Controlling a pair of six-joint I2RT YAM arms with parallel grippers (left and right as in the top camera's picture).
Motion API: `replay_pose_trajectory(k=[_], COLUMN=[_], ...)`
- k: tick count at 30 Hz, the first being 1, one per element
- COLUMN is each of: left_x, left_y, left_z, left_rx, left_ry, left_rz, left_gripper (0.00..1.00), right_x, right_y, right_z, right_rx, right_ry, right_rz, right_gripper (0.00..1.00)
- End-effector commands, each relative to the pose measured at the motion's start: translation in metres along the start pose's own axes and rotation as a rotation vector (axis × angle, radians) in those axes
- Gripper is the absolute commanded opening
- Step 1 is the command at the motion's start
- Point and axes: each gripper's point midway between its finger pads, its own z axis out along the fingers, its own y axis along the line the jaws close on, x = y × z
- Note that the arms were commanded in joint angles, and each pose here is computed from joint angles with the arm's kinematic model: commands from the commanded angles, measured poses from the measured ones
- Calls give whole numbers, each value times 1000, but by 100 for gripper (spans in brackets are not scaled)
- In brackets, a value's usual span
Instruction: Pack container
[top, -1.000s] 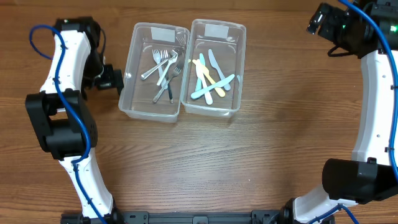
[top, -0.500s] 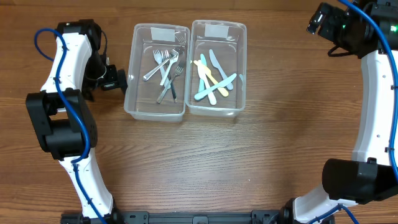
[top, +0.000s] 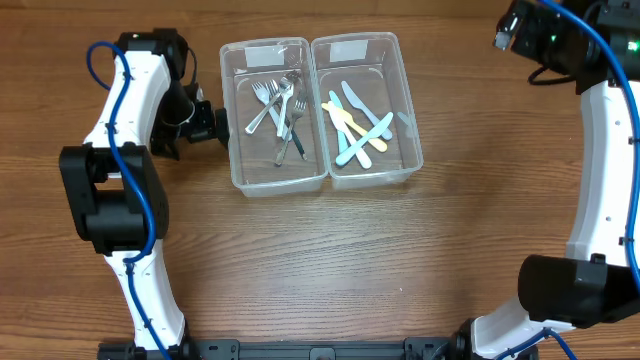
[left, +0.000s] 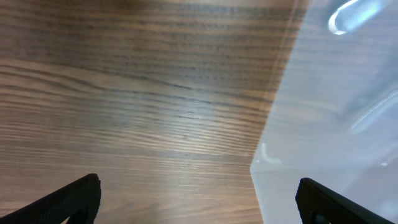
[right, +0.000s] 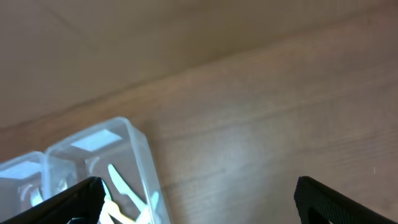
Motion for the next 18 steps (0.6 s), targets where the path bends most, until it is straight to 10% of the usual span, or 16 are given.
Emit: replay_pose_trajectory(k=[1,10,18], left_x=[-22,13,104], left_y=[-14,-16,24], left_z=[-65,-292,-384], left_rx=[68,41,-3], left_ry=[-171,-859,-1175], left_rz=[7,28,-160], left_gripper=[100,100,100], right_x=[-41,-49,-8], right_y=[33,63,78], right_z=[-82,-240,-325], right_rx=[-131,-235,-323], right_ry=[-233,-556,-643], right_rz=[-123,-249,-306], right_gripper=[100,100,100])
